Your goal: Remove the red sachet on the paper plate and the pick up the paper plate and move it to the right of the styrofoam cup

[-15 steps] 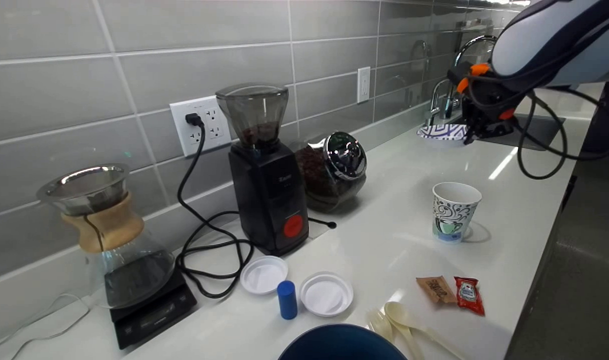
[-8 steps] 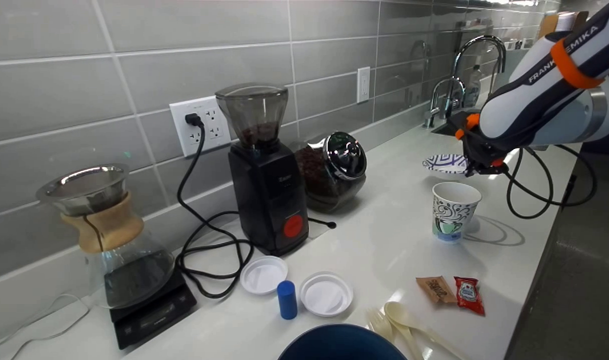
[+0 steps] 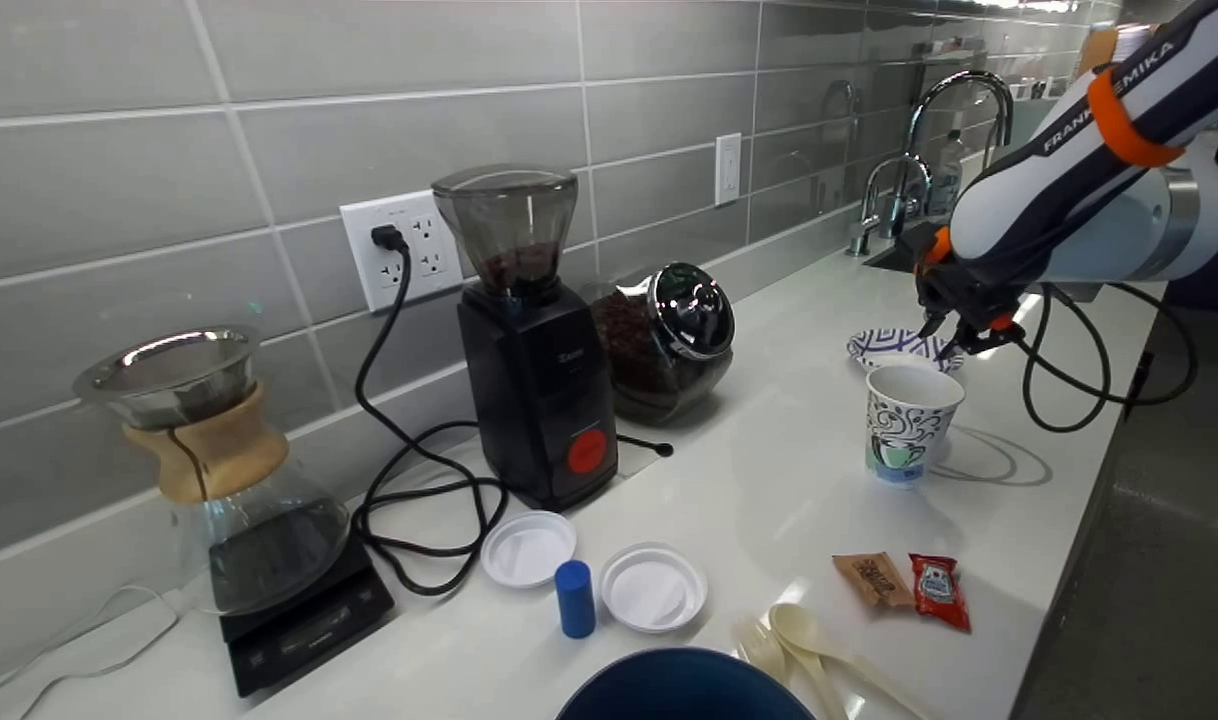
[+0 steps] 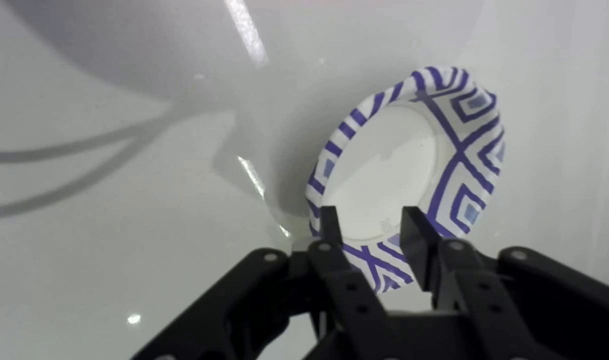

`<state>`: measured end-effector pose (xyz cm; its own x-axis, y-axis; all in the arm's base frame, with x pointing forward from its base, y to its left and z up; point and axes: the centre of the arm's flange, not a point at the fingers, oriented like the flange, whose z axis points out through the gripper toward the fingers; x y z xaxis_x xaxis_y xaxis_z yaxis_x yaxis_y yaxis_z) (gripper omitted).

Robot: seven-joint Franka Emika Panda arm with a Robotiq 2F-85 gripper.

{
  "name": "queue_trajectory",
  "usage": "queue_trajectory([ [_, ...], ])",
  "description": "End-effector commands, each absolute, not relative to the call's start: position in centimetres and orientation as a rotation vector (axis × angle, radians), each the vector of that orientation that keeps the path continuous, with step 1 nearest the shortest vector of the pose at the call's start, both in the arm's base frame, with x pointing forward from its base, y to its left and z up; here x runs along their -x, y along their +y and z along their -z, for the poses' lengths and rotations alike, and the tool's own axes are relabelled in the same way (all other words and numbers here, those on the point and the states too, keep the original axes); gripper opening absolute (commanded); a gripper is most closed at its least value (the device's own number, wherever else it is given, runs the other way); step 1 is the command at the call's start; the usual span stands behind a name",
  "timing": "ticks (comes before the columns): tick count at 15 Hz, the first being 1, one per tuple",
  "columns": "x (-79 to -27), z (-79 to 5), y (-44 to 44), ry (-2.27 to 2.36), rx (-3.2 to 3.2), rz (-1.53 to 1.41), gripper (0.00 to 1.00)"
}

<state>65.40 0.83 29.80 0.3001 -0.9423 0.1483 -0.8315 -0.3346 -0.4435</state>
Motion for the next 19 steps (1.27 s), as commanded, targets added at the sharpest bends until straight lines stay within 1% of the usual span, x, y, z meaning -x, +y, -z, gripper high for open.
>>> queue_trajectory([
  [1,-63.7,-36.4,-0.5,1.561,2.387,0.483,0.69],
  [4,-61.5,-41.4,-0.6,1.416,2.557,0.385,0.92],
  [5,-60.4,-43.0,-0.4,1.347,2.606,0.346,0.98],
  [6,-59.4,-44.4,0.1,1.278,2.657,0.335,1.00],
  [13,-53.4,-49.6,6.8,0.750,2.865,0.163,1.00],
  [14,-55.8,-48.5,5.4,0.884,2.850,0.200,1.00],
  [19,-55.6,-48.5,5.4,0.883,2.853,0.191,1.00],
])
